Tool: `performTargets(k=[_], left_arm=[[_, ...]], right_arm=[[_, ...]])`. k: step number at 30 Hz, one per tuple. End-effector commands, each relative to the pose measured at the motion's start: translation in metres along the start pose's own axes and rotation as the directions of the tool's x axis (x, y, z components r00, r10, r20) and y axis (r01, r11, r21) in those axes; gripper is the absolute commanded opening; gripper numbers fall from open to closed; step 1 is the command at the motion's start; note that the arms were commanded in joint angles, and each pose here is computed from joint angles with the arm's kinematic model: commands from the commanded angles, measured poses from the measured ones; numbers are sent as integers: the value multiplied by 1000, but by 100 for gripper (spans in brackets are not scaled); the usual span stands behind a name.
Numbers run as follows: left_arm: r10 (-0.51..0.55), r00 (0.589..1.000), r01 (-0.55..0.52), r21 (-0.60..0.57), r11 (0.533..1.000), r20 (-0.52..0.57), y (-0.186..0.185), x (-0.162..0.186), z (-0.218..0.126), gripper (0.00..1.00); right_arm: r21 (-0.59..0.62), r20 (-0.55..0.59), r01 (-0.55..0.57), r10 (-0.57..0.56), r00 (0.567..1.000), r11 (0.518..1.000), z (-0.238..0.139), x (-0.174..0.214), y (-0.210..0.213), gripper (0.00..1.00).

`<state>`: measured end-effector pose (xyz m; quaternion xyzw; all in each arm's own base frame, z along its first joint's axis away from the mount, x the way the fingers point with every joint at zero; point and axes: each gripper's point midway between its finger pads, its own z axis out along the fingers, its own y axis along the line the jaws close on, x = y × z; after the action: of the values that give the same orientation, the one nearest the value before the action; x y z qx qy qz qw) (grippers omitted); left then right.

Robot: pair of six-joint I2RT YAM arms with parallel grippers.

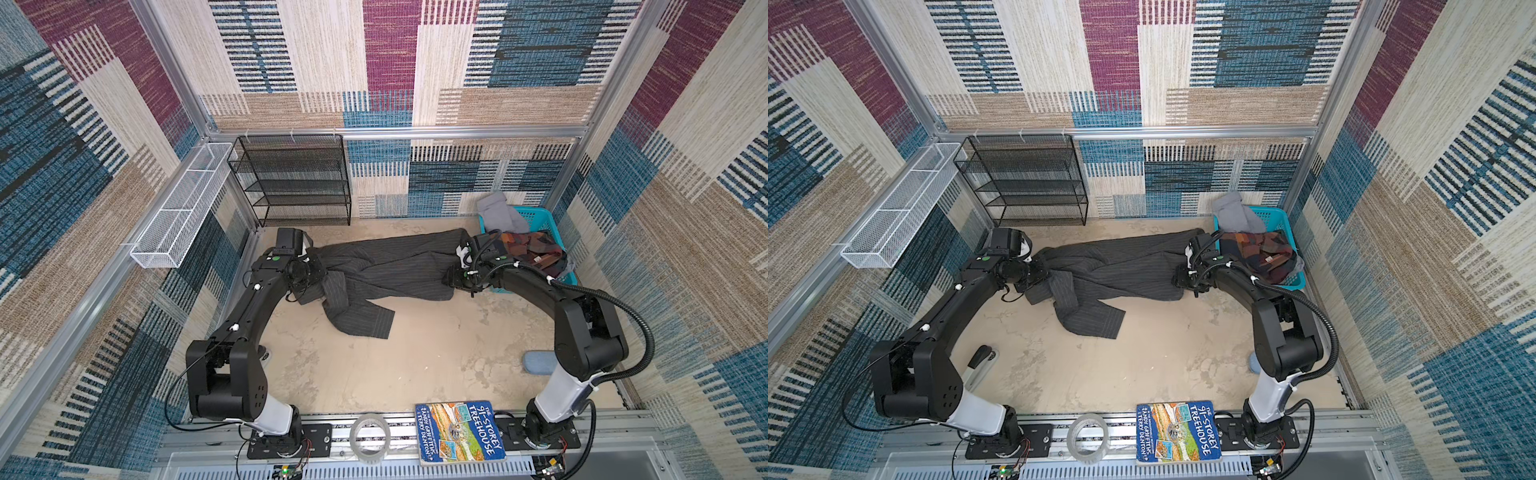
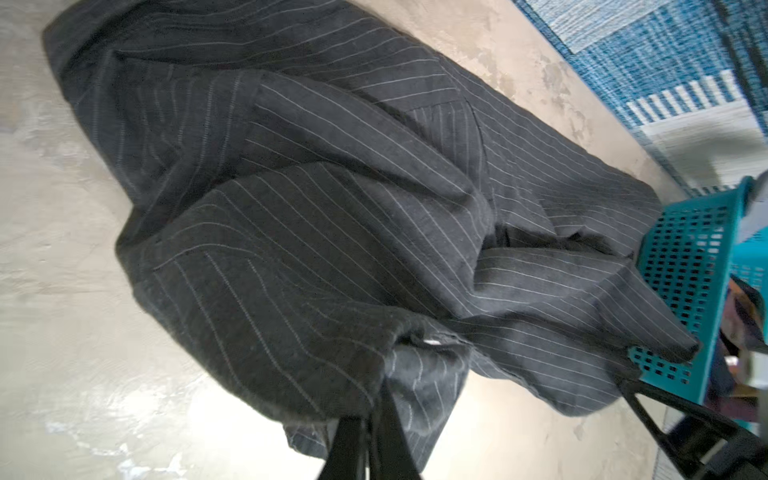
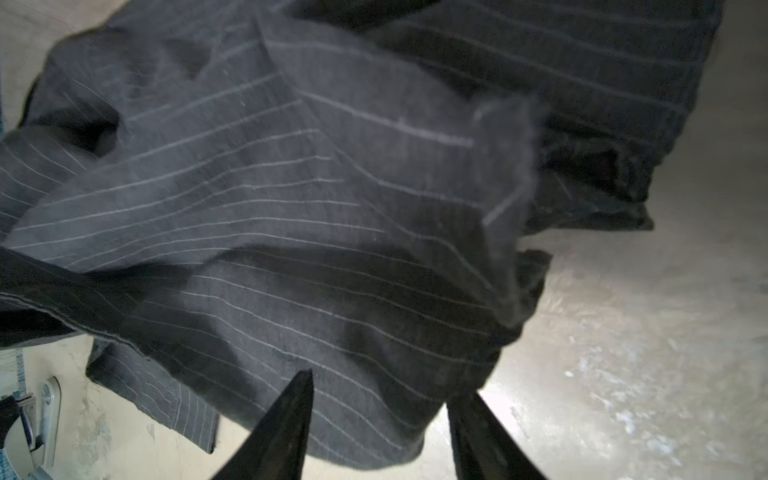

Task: Fold and stack the long sleeve shirts

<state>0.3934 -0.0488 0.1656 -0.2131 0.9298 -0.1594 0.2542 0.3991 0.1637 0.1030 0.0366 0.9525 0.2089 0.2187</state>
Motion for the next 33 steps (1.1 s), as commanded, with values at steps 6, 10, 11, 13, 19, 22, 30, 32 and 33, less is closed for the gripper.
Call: performTargets(k=[6, 10, 11, 13, 19, 22, 30, 32, 33], left_arm=[[-6, 1000, 7, -119, 993, 10, 20, -3, 7, 0], [-1, 1000, 1, -124, 992, 2, 20, 0, 10, 0], [2, 1000, -1, -128, 992, 3, 20, -1, 11, 0], [6, 1000, -5, -137, 991, 2, 21, -1, 11, 0], [10, 1000, -12, -140, 990, -12, 19, -2, 14, 0], [12, 1000, -14, -134, 991, -16, 18, -2, 15, 0], [18, 1000, -20, -135, 991, -23, 19, 1, 13, 0], [18, 999, -21, -132, 991, -27, 18, 2, 13, 0], [18, 999, -22, -130, 991, -28, 18, 2, 13, 0]], right_arm=[[7, 54, -30, 29, 998, 1000, -27, 26, -10, 60], [-4, 30, -66, 66, 997, 998, -21, 49, -19, 61], [-23, 18, -77, 77, 997, 997, -19, 55, -18, 61], [-58, 1, -97, 98, 995, 994, -16, 66, -16, 61], [-101, -2, -89, 89, 996, 991, -8, 86, -14, 61], [-132, 46, -58, 64, 997, 990, -2, 78, -10, 61], [-238, 103, 4, 21, 994, 971, 22, 35, 18, 40], [-271, 107, 16, 13, 994, 963, 16, 26, 30, 24], [-285, 113, 31, 1, 994, 958, 9, 22, 37, 20]])
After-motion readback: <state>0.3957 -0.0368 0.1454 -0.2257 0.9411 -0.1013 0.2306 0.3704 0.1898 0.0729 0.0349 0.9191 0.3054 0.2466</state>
